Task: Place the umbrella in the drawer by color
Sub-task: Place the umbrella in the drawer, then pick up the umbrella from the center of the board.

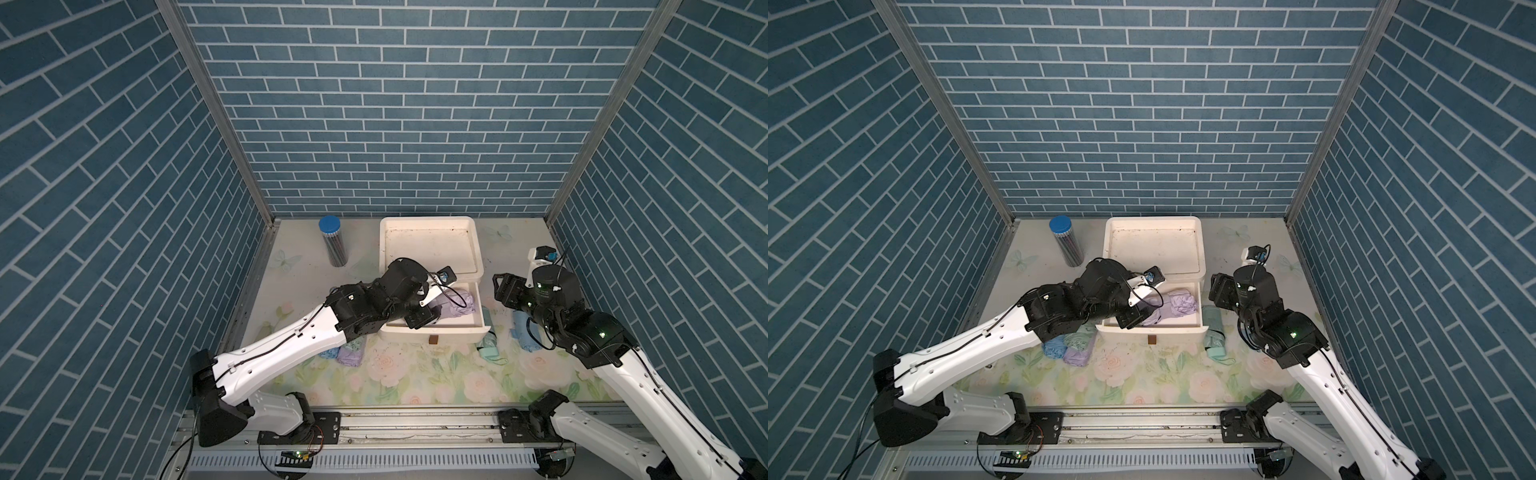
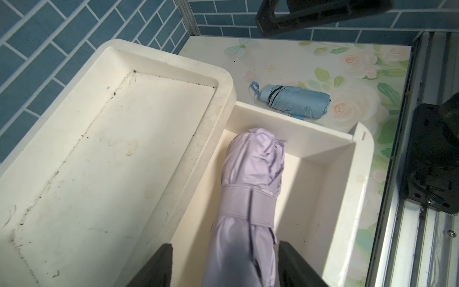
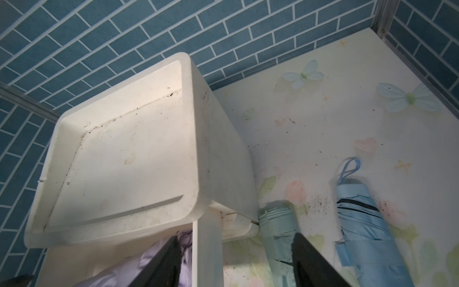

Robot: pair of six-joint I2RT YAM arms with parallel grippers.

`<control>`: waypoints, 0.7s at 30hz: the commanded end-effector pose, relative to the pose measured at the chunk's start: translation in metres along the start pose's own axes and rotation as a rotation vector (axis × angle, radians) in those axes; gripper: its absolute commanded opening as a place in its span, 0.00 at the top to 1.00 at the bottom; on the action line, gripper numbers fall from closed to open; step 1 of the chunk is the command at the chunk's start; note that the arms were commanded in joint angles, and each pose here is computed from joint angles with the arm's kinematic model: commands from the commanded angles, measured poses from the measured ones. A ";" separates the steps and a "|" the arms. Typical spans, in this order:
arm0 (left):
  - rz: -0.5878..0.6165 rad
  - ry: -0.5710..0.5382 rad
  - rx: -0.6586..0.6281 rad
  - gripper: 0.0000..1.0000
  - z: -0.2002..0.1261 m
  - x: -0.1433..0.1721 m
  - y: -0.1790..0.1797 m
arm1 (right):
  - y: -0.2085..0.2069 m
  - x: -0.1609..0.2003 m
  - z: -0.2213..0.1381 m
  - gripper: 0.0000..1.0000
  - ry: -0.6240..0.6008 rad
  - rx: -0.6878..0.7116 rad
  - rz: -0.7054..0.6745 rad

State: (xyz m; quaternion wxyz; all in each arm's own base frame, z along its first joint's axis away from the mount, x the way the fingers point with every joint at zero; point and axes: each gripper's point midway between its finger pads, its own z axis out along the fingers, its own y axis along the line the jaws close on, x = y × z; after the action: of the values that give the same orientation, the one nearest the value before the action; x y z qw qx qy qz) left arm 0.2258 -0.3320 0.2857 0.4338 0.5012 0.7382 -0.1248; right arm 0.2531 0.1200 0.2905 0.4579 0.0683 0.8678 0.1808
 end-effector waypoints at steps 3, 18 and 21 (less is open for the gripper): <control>-0.075 -0.135 -0.094 0.30 -0.031 -0.032 0.021 | 0.016 -0.005 -0.005 0.32 -0.011 -0.089 -0.053; -0.816 -0.140 -0.839 0.16 -0.135 0.111 0.148 | 0.148 0.030 -0.041 0.43 0.010 -0.598 -0.287; -0.897 -0.016 -0.756 0.18 -0.100 0.154 0.135 | 0.174 0.047 -0.056 0.44 -0.010 -0.658 -0.358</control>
State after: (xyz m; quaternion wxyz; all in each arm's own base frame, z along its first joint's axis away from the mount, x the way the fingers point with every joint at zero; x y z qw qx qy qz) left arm 0.2754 -0.1163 0.3272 0.5782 -0.0221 0.8149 -0.0335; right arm 0.1809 0.2646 0.3306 0.4435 -0.2047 0.7938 0.3623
